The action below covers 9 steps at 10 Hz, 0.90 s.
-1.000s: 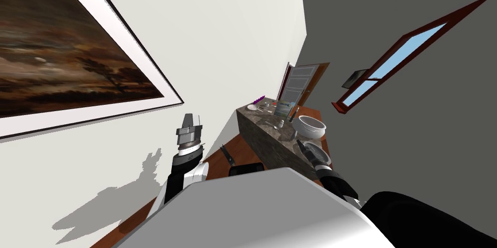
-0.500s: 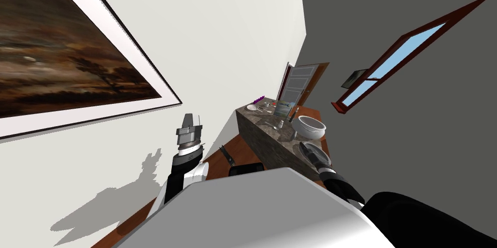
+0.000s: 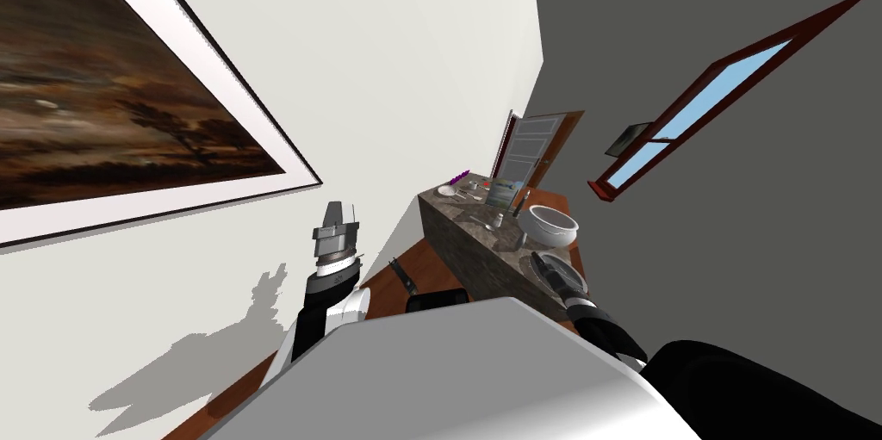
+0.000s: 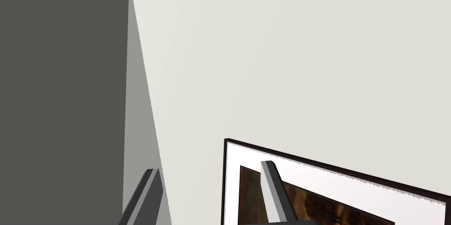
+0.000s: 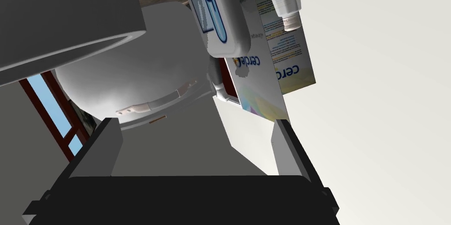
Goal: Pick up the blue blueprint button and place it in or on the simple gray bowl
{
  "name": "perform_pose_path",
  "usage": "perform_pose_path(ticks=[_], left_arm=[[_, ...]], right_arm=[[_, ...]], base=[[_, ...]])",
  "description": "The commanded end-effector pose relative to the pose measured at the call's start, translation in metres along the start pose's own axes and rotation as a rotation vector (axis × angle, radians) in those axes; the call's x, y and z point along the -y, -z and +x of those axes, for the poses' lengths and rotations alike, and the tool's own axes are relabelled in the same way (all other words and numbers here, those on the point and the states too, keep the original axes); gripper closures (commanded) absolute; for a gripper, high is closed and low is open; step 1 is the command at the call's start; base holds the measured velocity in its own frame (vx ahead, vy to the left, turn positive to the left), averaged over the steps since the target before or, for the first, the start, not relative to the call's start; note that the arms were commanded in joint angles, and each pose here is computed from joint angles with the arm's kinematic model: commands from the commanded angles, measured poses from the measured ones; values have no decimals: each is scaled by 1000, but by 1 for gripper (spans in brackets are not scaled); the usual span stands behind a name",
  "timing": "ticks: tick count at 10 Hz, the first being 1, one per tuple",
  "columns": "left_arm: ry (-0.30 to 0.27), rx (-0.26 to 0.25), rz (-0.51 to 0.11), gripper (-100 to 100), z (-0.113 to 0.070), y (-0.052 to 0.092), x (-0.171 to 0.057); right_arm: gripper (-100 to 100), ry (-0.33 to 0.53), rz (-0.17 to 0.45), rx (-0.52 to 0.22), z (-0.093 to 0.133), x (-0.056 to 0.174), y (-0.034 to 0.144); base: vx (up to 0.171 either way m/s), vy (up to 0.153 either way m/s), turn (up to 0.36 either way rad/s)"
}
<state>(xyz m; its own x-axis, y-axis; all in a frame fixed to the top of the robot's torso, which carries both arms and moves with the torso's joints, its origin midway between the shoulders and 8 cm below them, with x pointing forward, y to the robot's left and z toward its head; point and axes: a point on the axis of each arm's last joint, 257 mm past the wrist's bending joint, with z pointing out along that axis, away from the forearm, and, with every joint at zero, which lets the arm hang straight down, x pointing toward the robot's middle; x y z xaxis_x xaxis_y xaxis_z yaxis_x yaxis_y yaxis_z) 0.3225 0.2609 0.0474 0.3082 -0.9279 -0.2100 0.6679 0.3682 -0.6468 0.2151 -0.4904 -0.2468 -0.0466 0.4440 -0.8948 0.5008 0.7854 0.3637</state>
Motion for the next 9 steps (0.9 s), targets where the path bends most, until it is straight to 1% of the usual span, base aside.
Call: perform_pose_path(ticks=[1, 2, 9], left_arm=[[0, 0, 0, 0, 0, 0, 0], [0, 0, 0, 0, 0, 0, 0], [0, 0, 0, 0, 0, 0, 0]], right_arm=[[-100, 15, 50, -16, 1, 20, 7], [-100, 19, 64, -20, 2, 26, 10], [-100, 19, 64, -20, 2, 26, 10]], base=[[4, -9, 46], [22, -28, 24], [5, -5, -2]])
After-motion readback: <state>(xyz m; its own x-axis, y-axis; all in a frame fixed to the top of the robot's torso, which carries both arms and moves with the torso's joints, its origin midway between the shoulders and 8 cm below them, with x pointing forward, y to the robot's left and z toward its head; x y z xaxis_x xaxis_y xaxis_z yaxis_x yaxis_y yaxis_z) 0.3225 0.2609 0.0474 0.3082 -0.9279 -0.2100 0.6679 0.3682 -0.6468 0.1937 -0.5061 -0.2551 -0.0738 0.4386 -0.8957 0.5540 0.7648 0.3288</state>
